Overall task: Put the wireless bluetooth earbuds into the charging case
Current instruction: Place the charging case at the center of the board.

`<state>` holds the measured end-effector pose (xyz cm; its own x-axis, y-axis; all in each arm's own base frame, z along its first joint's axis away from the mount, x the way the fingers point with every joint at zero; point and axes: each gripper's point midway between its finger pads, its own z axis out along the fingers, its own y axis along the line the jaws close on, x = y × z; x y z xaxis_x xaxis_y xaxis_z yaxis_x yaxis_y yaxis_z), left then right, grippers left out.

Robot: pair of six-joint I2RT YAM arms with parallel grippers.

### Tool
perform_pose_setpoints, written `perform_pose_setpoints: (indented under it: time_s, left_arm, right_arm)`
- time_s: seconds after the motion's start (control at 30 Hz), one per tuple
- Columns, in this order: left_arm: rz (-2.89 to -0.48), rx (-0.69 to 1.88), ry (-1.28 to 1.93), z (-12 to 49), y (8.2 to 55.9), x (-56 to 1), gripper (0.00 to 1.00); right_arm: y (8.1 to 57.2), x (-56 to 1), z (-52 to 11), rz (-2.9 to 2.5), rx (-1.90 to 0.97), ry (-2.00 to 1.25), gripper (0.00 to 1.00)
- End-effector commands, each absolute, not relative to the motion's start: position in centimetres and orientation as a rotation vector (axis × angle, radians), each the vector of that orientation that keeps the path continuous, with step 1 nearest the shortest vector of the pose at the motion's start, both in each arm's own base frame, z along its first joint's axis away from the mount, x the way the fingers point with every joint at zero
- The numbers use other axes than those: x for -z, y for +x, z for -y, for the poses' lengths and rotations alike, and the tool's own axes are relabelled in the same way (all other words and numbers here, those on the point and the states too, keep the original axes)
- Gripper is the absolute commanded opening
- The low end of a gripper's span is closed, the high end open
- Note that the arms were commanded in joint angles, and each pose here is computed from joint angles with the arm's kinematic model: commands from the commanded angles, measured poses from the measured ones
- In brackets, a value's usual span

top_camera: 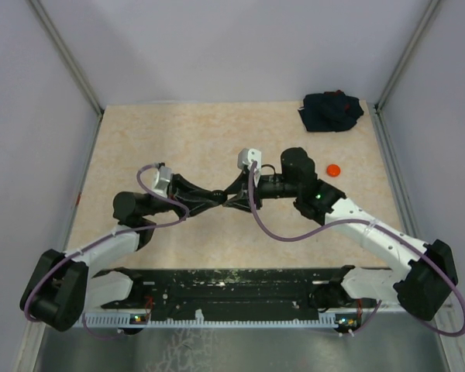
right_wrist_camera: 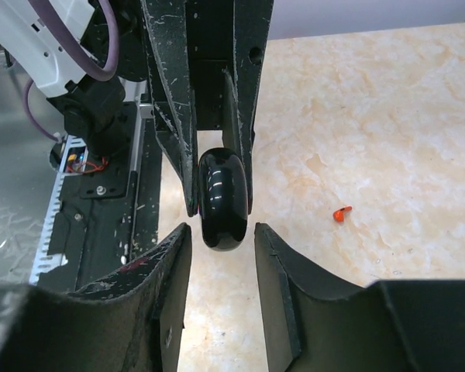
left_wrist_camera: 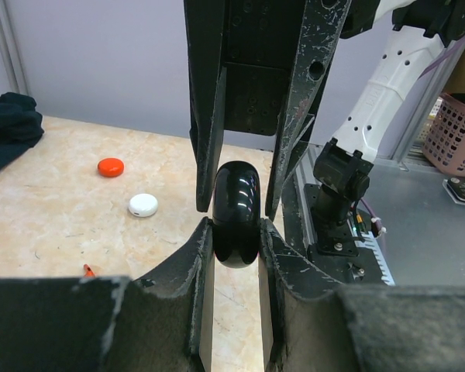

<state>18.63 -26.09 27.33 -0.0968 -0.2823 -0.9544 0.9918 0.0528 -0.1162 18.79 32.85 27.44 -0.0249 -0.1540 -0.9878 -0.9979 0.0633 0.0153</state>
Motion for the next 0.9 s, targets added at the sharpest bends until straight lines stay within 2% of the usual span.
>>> perform_pose_setpoints:
  time_s: [0.0, 0.43, 0.53, 0.63, 0.7, 0.77, 0.87]
  left_arm:
    - [-1.064, 1.363, 0.921, 26.4, 18.4, -28.5, 0.00]
    - [-1.083, 1.380, 0.928, 26.7, 18.5, -28.1, 0.00]
    - [-1.089, 1.383, 0.927, 26.8, 18.7, -28.0, 0.00]
    - [-1.093, 1.378, 0.926, 26.8, 18.8, -27.8, 0.00]
    - [-1.105, 1.365, 0.915, 26.8, 19.1, -27.6, 0.05]
    - [-1.121, 1.343, 0.905, 26.8, 19.5, -27.3, 0.13]
    - [-1.154, 1.292, 0.885, 26.6, 20.3, -26.7, 0.31]
  right_arm:
    - [18.8, -29.5, -33.4, -1.257, -1.094, -1.289, 0.38]
    - [18.5, -29.6, -33.8, -1.249, -1.113, -1.297, 0.26]
    - [18.5, -29.5, -33.8, -1.255, -1.113, -1.295, 0.20]
    - [18.5, -29.6, -33.7, -1.258, -1.109, -1.287, 0.08]
    - [18.8, -29.6, -33.6, -1.275, -1.094, -1.264, 0.00]
    - [19.2, -29.3, -33.5, -1.300, -1.078, -1.247, 0.00]
    - [19.5, -29.1, -33.3, -1.323, -1.070, -1.230, 0.00]
